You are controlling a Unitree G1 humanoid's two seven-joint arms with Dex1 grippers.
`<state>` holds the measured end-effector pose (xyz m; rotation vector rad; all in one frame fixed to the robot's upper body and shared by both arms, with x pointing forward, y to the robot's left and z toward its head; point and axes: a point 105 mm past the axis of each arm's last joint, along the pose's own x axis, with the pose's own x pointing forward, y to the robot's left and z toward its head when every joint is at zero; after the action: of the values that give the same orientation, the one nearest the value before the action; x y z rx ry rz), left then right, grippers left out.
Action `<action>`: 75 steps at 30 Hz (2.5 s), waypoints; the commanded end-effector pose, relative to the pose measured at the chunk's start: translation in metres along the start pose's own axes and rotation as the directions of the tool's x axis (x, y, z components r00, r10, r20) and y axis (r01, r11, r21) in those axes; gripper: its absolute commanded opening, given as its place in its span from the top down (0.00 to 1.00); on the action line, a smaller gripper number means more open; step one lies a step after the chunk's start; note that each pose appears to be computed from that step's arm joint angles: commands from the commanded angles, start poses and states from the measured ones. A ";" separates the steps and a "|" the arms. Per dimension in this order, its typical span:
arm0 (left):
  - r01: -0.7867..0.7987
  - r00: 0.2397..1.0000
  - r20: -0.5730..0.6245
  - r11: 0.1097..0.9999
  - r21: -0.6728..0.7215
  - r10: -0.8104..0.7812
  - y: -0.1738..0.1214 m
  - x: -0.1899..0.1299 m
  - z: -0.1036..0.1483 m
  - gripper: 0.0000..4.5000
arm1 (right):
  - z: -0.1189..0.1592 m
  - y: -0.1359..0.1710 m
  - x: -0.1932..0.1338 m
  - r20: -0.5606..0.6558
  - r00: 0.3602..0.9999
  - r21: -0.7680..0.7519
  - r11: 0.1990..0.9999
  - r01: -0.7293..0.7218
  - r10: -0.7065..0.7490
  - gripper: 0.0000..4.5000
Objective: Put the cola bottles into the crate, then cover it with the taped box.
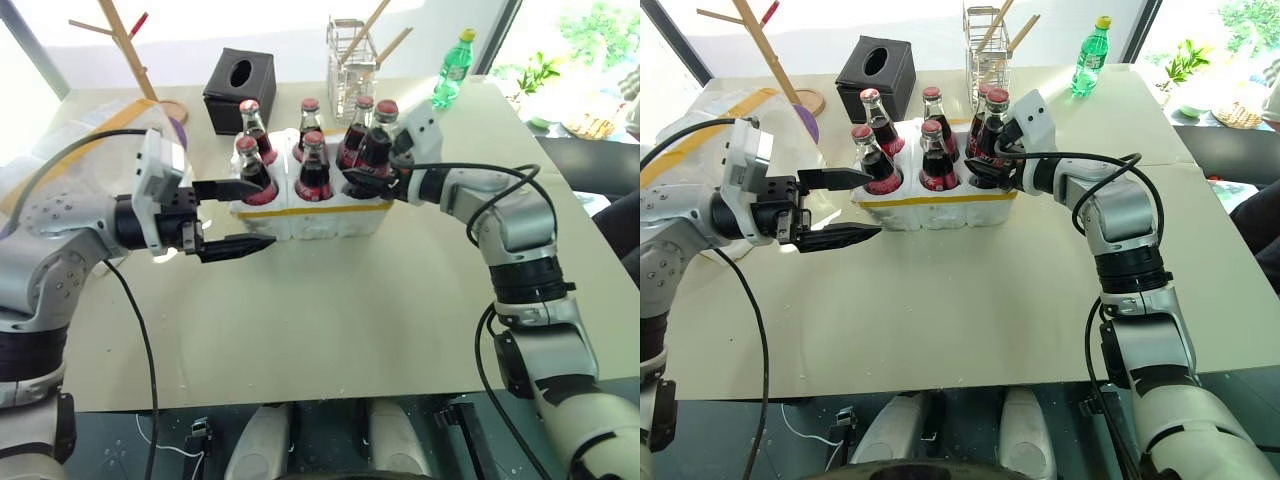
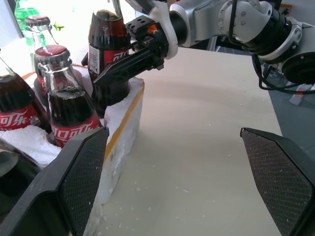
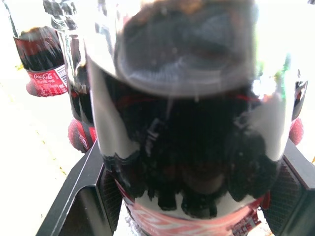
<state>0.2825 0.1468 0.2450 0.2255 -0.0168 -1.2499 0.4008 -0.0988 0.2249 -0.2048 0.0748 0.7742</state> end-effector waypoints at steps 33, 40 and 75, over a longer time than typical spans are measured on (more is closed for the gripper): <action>-0.642 0.474 -0.737 0.762 0.086 0.482 0.015 -0.310 -0.036 0.00 | 0.105 0.053 -0.143 0.190 0.840 -0.188 0.859 -0.476 0.508 0.00; -0.664 0.409 -0.765 0.737 0.124 0.497 0.055 -0.300 -0.061 0.00 | 0.110 0.059 -0.149 0.177 0.829 -0.216 0.843 -0.493 0.530 0.00; -0.315 0.584 -0.142 0.385 0.868 0.799 0.150 -0.150 0.075 0.93 | 0.087 0.048 -0.173 0.104 0.925 -0.164 0.924 -0.346 0.365 0.00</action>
<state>0.3700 0.3423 0.3265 1.1389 0.0362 -0.3378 0.2497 -0.1654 0.3162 -0.2481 -0.0171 1.1630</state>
